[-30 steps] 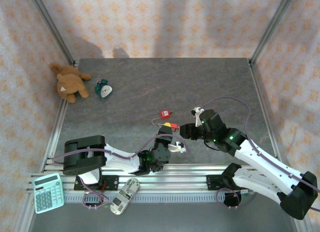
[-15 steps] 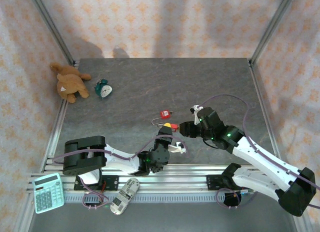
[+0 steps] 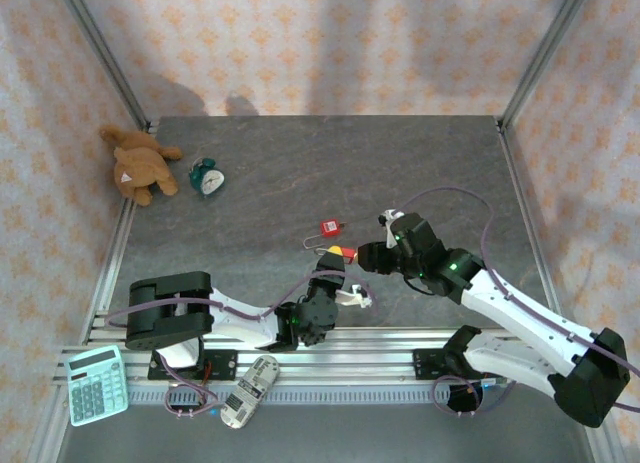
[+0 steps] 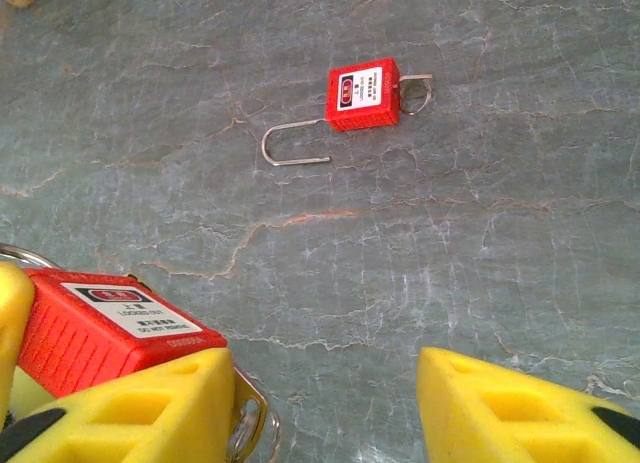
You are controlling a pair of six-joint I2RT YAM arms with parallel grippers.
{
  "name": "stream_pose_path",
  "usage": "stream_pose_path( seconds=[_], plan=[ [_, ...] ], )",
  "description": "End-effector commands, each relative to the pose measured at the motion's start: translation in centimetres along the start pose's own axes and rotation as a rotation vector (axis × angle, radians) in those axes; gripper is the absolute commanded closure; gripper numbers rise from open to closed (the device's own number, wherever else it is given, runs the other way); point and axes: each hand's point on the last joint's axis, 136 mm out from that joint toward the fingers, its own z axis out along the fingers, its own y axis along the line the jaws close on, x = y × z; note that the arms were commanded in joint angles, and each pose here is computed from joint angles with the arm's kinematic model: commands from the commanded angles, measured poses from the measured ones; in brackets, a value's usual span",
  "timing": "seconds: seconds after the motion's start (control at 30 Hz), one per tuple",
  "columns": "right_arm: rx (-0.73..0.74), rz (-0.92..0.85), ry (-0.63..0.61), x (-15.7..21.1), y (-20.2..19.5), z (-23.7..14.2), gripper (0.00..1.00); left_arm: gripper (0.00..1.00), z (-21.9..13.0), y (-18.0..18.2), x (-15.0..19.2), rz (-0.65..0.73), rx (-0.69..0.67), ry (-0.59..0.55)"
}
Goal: Unlock with the key
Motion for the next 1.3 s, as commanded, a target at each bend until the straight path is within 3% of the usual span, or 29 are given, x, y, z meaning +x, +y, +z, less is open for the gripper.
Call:
stream_pose_path(
  seconds=[0.0,0.2,0.4,0.47,0.6,0.73,1.27],
  plan=[
    [-0.001,-0.005,-0.02,-1.0,0.3,-0.2,0.49,0.85,-0.3,1.4,0.0,-0.081,-0.039,0.005],
    [-0.028,0.001,-0.02,-1.4,1.1,-0.9,0.48,0.85,-0.3,1.3,0.0,-0.078,-0.038,0.005],
    [-0.139,0.157,-0.072,-2.8,1.1,-2.2,0.37,0.86,-0.2,1.3,-0.1,-0.083,-0.041,0.01],
    [-0.215,0.235,-0.088,-3.1,0.7,-2.2,0.34,0.86,-0.2,1.3,-0.3,-0.087,-0.047,0.013],
    [-0.517,0.397,-0.103,-3.6,1.8,-2.2,0.3,0.86,0.0,0.7,-0.6,-0.079,-0.045,0.015],
    [-0.659,0.44,-0.084,-3.4,3.1,-2.4,0.28,0.86,0.1,0.9,-0.8,-0.098,-0.049,0.014],
    [-0.697,0.53,-0.037,-2.0,3.0,-1.4,0.24,0.89,0.7,3.1,-1.8,-0.183,-0.135,0.024]
  ],
)
